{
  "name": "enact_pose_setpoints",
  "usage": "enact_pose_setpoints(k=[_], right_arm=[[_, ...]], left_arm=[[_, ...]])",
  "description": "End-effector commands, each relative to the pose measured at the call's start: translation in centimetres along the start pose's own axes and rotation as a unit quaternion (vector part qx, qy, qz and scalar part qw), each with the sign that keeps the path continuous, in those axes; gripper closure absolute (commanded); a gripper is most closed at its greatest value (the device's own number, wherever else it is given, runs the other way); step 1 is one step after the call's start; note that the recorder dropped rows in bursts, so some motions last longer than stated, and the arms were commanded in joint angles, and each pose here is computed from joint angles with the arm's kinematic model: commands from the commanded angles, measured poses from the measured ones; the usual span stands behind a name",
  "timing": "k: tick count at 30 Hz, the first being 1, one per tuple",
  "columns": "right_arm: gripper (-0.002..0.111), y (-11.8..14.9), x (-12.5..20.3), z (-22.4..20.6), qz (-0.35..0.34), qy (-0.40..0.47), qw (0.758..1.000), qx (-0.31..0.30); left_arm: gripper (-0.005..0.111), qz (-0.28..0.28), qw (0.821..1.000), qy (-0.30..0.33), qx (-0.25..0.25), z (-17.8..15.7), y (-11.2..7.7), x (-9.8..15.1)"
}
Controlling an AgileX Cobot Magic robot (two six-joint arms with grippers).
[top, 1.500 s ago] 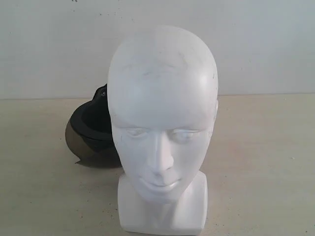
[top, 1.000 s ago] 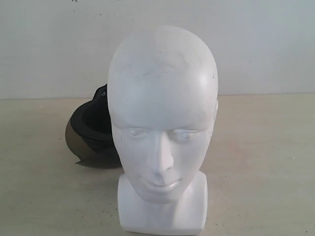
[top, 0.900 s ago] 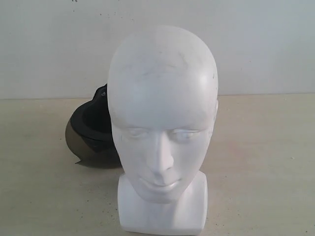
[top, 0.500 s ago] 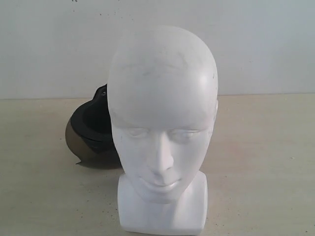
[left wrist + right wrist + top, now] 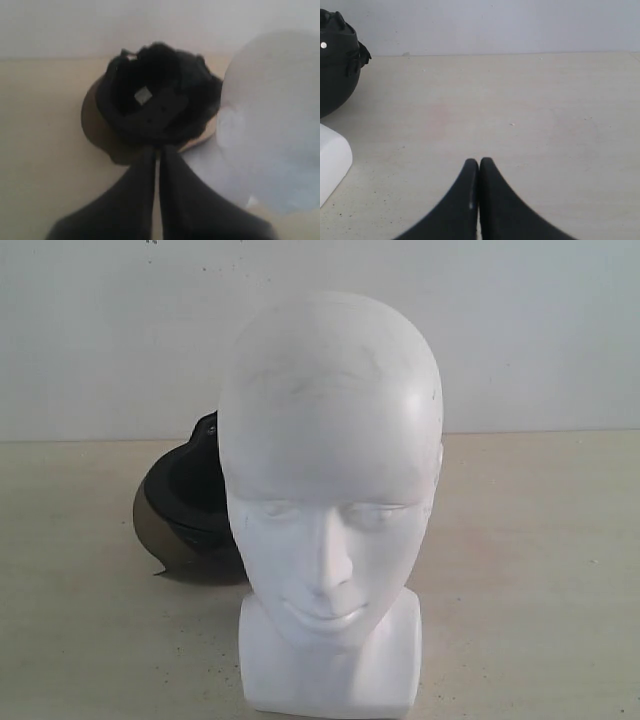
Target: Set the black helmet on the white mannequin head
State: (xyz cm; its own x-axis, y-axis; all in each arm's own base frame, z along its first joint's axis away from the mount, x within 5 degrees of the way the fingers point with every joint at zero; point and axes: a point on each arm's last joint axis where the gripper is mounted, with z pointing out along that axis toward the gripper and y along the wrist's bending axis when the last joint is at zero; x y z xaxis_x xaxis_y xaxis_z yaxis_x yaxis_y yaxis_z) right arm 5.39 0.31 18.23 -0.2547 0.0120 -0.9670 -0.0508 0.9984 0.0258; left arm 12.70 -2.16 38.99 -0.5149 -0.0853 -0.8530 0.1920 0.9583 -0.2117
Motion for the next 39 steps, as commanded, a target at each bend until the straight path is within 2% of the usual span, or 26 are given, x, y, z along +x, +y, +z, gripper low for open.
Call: enact_pose_setpoints(k=[1,3,5,10,14,16,18,19,23,26,33,39], right_arm=[[0.108,-0.1,-0.1,0.0,-0.005,-0.005,1.0,0.005],[0.108,-0.1,-0.1,0.0,-0.005,-0.005,1.0,0.005],[0.108,-0.1,-0.1,0.0,-0.005,-0.005,1.0,0.005],[0.108,-0.1,-0.1,0.0,-0.005,-0.005,1.0,0.005],[0.108,-0.1,-0.1,0.0,-0.005,-0.005,1.0,0.005],[0.108,-0.1,-0.1,0.0,-0.005,-0.005,1.0,0.005],[0.108,-0.1,-0.1,0.0,-0.005,-0.005,1.0,0.005],[0.108,-0.1,-0.1,0.0,-0.005,-0.005,1.0,0.005],[0.108,-0.1,-0.1,0.0,-0.005,-0.005,1.0,0.005],[0.108,-0.1,-0.1,0.0,-0.005,-0.005,1.0,0.005],[0.108,-0.1,-0.1,0.0,-0.005,-0.005,1.0,0.005],[0.108,-0.1,-0.1,0.0,-0.005,-0.005,1.0,0.005]], left_arm=[[0.102,0.107,0.985,0.134,0.032,4.9,1.2,-1.4],[0.102,0.167,0.968,0.175,0.061,7.4,1.9,-1.3],[0.102,0.217,0.952,0.188,0.104,9.5,2.1,-1.0],[0.102,0.284,0.922,0.146,0.221,13.5,1.7,-0.9],[0.102,0.344,0.891,0.138,0.261,15.9,2.3,-0.2],[0.097,0.391,0.869,0.133,0.273,16.9,2.6,0.2],[0.086,0.431,0.847,0.129,0.284,18.0,3.1,0.7],[0.081,0.436,0.842,0.129,0.289,18.4,3.2,0.9],[0.048,0.427,0.844,0.123,0.301,20.7,3.8,1.7],[0.031,0.432,0.841,0.11,0.307,22.3,4.2,2.3],[0.028,0.457,0.829,0.11,0.303,25.2,5.4,3.9],[0.028,0.451,0.835,0.108,0.296,26.9,6.1,4.9]])
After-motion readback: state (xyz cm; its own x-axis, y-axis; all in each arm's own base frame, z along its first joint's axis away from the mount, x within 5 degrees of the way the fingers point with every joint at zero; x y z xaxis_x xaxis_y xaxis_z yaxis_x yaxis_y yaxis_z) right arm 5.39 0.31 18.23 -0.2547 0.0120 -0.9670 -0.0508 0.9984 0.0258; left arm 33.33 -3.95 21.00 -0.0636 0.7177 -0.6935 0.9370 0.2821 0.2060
